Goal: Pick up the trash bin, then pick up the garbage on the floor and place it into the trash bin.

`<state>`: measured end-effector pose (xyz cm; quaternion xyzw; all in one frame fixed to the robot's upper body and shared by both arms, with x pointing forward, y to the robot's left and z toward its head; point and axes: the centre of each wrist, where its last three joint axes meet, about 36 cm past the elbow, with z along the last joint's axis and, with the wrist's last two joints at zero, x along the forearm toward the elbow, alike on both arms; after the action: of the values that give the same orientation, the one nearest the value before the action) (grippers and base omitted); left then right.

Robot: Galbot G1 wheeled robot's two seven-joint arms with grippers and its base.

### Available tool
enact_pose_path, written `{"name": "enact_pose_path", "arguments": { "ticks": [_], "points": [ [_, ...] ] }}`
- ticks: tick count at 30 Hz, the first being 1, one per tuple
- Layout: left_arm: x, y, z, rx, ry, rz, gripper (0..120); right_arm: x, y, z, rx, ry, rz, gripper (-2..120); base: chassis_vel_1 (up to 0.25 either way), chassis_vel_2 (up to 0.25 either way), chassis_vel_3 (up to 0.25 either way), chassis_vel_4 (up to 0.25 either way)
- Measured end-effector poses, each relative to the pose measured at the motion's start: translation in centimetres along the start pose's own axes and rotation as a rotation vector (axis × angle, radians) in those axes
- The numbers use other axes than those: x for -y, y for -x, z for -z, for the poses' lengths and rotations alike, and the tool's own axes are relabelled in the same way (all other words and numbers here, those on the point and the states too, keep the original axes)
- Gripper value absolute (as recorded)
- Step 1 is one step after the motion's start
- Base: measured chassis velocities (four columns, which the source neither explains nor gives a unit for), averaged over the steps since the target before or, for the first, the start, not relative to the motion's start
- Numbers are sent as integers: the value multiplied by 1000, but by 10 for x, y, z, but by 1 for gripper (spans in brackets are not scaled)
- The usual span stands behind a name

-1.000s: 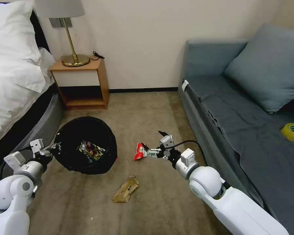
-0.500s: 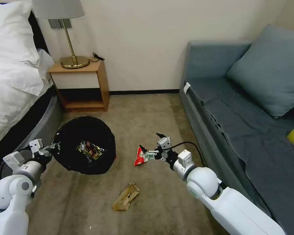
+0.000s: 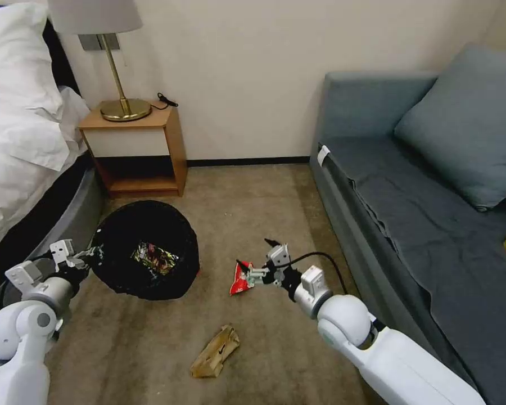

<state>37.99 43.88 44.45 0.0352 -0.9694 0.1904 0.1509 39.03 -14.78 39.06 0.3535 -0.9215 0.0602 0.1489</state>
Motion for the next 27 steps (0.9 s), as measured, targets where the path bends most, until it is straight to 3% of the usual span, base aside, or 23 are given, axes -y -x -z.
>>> {"name": "enact_pose_path", "arguments": {
  "ticks": [3, 4, 8, 10, 12, 16, 27],
  "points": [
    [-4, -1, -3, -4, -6, 5, 5, -26, 13, -11, -161, 148, 18, 100, 0, 0, 0, 0],
    [-4, -1, -3, -4, -6, 5, 5, -26, 13, -11, -161, 148, 18, 100, 0, 0, 0, 0],
    [-10, -2, -7, -9, -14, 9, 5, -63, 48, 2, -361, 307, 67, 100, 0, 0, 0, 0],
    [-11, -2, -8, -9, -15, 10, 5, -68, 55, 5, -379, 316, 71, 100, 0, 0, 0, 0],
    [-17, -3, -11, -11, -21, 18, 5, -89, 85, 21, -463, 375, 93, 100, 0, 0, 0, 0],
    [-24, -4, -13, -14, -26, 26, 5, -101, 115, 33, -585, 456, 102, 100, 0, 0, 0, 0],
    [-42, -5, -11, -18, -30, 40, 5, -91, 163, 42, -833, 525, -38, 100, 0, 0, 0, 0]
  ]
}}
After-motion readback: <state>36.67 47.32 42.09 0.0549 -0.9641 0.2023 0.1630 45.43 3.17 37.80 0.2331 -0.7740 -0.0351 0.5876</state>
